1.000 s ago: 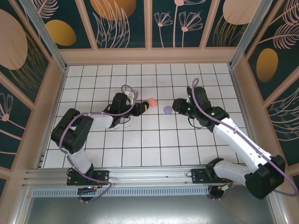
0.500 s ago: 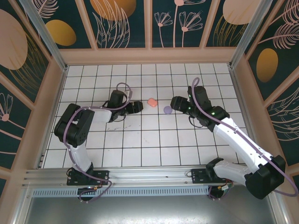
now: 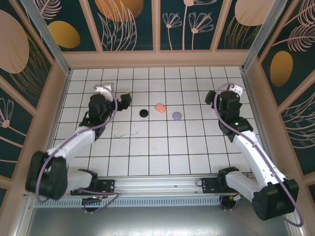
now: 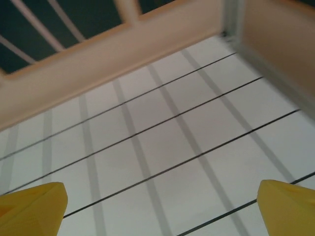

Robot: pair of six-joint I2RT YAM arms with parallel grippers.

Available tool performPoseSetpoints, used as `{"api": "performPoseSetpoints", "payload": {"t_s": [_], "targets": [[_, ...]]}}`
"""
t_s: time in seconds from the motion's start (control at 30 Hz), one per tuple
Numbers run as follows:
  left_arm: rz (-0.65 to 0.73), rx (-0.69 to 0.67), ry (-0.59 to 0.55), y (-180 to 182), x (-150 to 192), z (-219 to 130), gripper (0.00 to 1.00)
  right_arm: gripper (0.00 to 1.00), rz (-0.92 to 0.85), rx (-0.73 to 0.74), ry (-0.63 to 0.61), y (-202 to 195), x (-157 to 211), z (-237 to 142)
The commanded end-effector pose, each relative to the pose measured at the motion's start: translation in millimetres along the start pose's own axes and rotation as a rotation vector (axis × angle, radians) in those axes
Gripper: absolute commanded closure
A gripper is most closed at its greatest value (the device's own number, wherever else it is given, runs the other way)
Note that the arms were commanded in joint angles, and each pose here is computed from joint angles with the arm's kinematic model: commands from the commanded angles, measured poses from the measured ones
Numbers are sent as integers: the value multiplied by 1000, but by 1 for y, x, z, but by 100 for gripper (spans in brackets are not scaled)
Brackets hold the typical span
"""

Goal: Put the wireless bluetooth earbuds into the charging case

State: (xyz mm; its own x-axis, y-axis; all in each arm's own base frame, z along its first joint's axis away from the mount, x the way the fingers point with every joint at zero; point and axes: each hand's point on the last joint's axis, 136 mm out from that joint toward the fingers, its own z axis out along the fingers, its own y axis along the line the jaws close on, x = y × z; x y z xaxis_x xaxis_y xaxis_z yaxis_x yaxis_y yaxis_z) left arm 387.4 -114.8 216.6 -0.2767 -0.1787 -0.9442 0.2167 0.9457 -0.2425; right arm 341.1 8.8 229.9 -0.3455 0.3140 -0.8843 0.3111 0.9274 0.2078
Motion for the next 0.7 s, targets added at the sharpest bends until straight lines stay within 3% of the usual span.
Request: {"api": "performPoseSetpoints", "payload": {"t_s": [0.0,0.17,0.27,0.3,0.47,0.67], "targets": [[196,-233,-207,42,-22,-26,1,1,-59,123,-186,-43,-7,21],[187,-372,-265,91,-5,-48,1,1,-25,-7,-267,-55,31,52],[175,-398,-264,107,12,-49,1,2,-56,-32,-250,-55,60,71],[196,-393,-278,107,10,-48,1,2,-85,-63,-214,-47,64,77],[239,-363,-239,110,10,-34,1,1,-149,-156,-284,-39,70,79],[234,-277,-207,103,41,-38,1,1,-185,-229,-261,-29,78,79]]}}
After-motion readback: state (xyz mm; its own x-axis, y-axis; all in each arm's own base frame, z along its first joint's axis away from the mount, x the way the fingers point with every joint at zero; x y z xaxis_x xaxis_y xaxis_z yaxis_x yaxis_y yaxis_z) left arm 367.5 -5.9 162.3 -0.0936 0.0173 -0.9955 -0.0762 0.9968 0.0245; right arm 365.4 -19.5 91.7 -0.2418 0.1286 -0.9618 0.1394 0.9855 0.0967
